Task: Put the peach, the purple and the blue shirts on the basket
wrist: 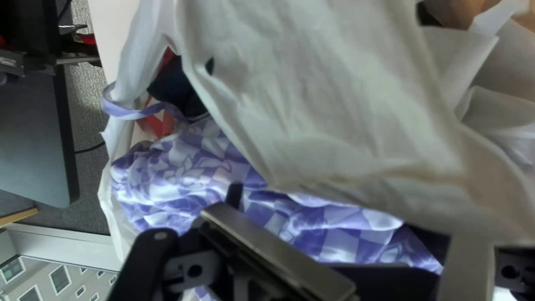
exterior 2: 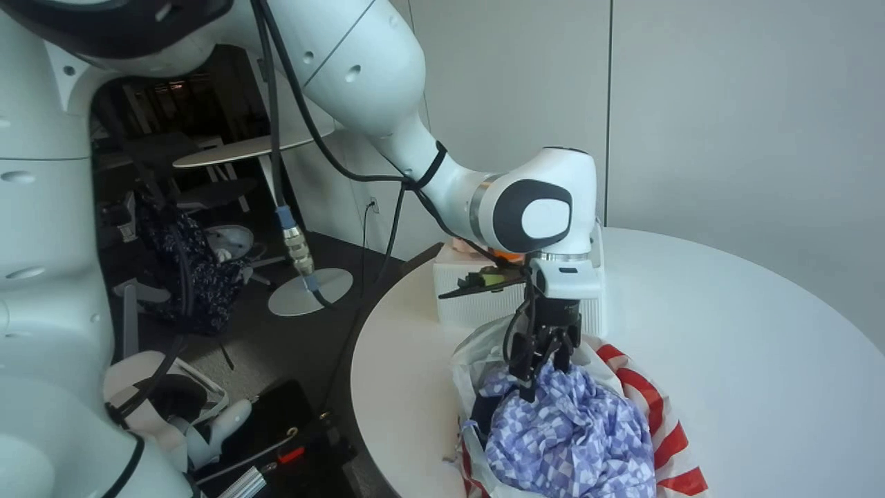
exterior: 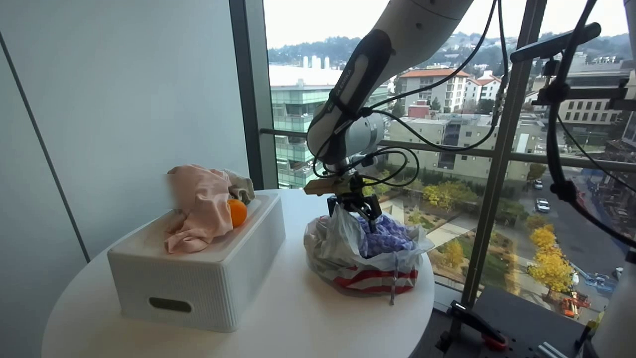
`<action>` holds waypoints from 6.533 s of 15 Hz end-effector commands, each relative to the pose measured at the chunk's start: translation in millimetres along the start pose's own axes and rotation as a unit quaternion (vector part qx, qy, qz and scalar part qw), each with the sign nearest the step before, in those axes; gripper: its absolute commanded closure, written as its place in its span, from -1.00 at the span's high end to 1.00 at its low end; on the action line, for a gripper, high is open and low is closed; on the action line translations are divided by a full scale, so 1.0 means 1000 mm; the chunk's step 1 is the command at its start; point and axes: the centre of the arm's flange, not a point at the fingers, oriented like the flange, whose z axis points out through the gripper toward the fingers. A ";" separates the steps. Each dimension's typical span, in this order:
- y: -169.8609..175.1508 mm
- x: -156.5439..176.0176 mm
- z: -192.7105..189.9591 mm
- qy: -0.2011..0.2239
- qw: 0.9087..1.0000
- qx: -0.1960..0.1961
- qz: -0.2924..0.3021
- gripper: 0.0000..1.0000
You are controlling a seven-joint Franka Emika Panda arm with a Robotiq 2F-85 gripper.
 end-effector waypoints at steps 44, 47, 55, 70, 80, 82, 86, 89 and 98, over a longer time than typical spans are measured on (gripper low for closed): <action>0.062 -0.096 -0.379 0.108 0.851 0.143 0.493 -0.97; 0.043 -0.147 -0.424 0.138 0.851 0.199 0.466 -0.97; 0.023 -0.277 -0.500 0.238 0.831 0.320 0.389 -0.97; -0.133 -0.284 -0.437 0.224 0.890 0.329 0.221 -0.97; -0.198 -0.323 -0.347 0.222 0.938 0.249 0.095 -0.97; -0.208 -0.331 -0.321 0.230 0.944 0.227 0.072 -0.97; -0.217 -0.334 -0.281 0.202 0.965 0.165 0.014 -0.97; -0.214 -0.329 -0.274 0.175 0.975 0.135 -0.033 -0.39; -0.135 -0.253 -0.353 0.104 0.983 0.128 -0.083 0.82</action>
